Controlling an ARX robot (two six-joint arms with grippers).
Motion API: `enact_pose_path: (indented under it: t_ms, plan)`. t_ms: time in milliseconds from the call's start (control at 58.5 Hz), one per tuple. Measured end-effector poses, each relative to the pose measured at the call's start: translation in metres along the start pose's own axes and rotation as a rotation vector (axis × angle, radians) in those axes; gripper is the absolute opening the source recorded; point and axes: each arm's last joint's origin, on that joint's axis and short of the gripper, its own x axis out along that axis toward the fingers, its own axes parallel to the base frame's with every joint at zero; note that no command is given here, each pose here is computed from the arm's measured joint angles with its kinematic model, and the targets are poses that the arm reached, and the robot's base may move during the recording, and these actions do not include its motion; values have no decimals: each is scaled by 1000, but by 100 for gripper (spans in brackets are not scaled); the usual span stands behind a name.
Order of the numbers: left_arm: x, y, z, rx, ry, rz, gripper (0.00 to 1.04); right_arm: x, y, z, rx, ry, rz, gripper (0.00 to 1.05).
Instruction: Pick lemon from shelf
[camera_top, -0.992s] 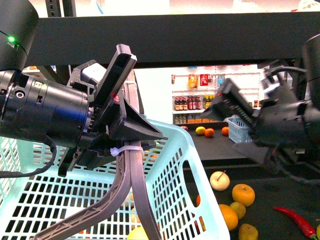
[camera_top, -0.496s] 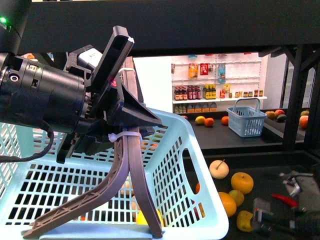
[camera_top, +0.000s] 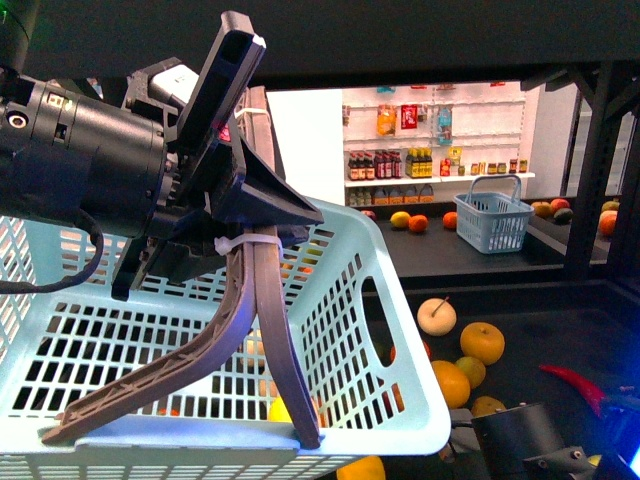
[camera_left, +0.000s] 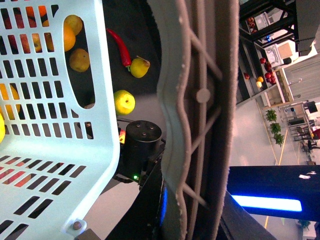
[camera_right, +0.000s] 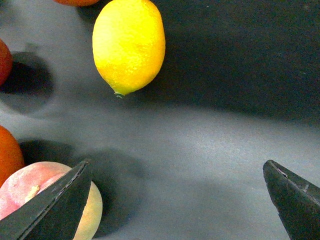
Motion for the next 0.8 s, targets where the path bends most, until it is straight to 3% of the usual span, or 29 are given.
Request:
enact_pose_path:
  t_ms: [376,804]
  plan:
    - [0,0,0,0,0,0,14,41,26,6,-46,-53,47,102]
    - [0,0,0,0,0,0,14,78,38,-6,-51,-37,-15,102]
